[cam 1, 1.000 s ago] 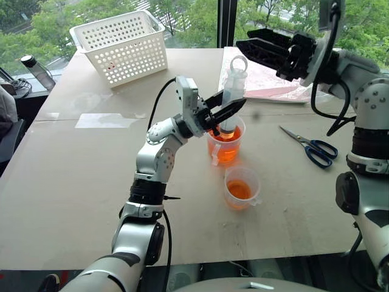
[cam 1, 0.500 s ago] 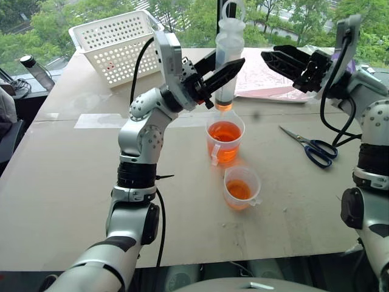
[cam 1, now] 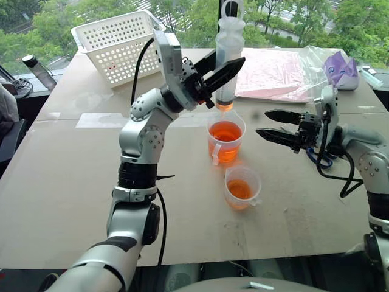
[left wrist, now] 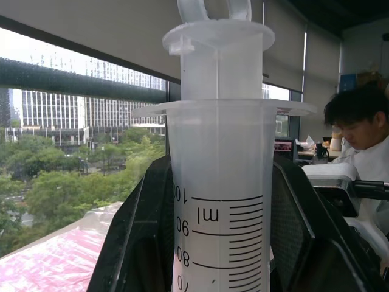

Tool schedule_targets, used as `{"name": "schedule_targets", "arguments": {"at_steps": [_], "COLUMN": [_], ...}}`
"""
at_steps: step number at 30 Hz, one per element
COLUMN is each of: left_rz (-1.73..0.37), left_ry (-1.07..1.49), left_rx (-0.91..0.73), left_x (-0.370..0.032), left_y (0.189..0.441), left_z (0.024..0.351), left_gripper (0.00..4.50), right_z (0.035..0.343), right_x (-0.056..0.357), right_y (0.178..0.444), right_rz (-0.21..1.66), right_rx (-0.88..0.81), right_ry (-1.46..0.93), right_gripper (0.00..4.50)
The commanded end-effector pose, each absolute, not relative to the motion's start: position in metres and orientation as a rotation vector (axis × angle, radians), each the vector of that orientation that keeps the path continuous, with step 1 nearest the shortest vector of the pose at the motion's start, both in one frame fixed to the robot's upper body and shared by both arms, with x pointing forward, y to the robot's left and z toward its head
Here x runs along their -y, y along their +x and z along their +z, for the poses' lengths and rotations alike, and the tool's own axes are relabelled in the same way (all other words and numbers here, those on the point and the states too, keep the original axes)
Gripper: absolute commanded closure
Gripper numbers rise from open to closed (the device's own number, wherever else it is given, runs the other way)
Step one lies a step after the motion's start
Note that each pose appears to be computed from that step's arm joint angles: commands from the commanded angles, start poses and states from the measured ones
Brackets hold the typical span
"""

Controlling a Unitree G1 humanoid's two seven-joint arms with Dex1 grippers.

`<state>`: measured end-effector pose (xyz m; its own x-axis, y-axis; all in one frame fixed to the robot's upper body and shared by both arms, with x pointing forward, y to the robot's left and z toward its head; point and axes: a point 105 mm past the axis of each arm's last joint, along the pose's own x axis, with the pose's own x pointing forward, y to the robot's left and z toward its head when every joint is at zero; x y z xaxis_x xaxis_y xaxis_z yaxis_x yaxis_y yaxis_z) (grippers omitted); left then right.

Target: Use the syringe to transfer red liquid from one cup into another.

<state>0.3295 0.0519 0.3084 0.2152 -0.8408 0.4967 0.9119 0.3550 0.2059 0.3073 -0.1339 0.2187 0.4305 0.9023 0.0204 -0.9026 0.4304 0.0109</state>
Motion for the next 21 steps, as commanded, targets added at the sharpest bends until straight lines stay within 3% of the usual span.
{"name": "schedule_targets", "arguments": {"at_steps": [1, 5, 11, 21], "left_rz": [-1.320, -1.417, -1.588, -1.637], "left_ry": [-0.194, -0.253, -0.249, -0.252], "left_rx": [0.689, 0.639, 0.475, 0.357], "left_x": [-0.047, -0.042, -0.028, -0.015], "left_y": [0.298, 0.278, 0.243, 0.240], "left_z": [0.337, 0.335, 0.299, 0.256], "left_gripper": [3.09, 3.09, 3.09, 3.09], "right_z": [0.240, 0.243, 0.265, 0.300], "right_x": [0.153, 0.173, 0.206, 0.189], "right_y": [0.300, 0.302, 0.315, 0.302], "right_rz": [1.059, 0.978, 0.840, 0.939], "right_rx": [0.117, 0.127, 0.181, 0.288], "right_ry": [-0.016, -0.032, -0.059, 0.069], "right_gripper": [0.43, 0.43, 0.43, 0.43]}}
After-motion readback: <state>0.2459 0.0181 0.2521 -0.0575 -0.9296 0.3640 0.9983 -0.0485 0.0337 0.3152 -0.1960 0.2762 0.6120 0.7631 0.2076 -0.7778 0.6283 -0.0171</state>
